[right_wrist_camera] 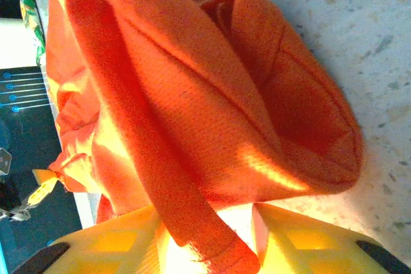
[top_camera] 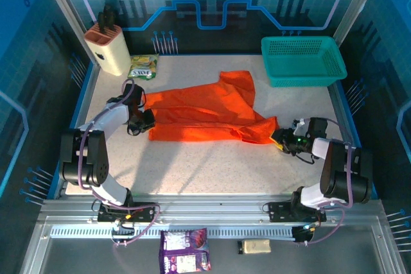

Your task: Fold the inside-out t-shirt

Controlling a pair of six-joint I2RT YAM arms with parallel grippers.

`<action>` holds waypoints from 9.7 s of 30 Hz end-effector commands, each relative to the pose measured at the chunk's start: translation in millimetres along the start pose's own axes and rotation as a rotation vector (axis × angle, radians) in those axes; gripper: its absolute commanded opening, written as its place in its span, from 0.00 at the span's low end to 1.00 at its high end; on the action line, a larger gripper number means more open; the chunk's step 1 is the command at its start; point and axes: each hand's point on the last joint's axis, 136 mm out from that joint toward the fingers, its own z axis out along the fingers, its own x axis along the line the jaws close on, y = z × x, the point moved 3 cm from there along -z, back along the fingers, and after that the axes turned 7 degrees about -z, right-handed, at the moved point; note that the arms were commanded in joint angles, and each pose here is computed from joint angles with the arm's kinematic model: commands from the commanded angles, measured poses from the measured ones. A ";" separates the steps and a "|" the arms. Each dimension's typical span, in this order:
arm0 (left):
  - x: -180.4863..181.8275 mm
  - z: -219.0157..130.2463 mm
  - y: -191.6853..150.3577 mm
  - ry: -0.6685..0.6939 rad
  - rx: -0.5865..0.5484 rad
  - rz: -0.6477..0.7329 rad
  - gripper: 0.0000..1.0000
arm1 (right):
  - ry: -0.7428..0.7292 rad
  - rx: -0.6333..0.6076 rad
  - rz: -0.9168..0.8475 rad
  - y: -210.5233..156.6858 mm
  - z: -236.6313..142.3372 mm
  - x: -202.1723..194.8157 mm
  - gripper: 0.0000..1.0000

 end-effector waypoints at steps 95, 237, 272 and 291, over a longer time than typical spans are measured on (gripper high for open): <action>-90.1 -405.6 49.2 -0.817 -0.723 0.054 0.00 | 0.118 -0.843 -0.633 121.0 -276.0 358.0 0.00; -58.6 -46.9 5.3 -0.354 -0.106 -0.027 0.41 | -0.095 0.033 -0.529 97.6 176.6 259.6 0.68; -6.4 28.6 -52.4 -0.165 0.051 -0.057 0.39 | -0.103 -0.080 0.013 143.6 257.0 191.8 0.66; 7.7 26.7 -59.7 -0.104 0.053 -0.051 0.38 | 0.325 -0.215 -0.140 222.1 257.5 270.8 0.56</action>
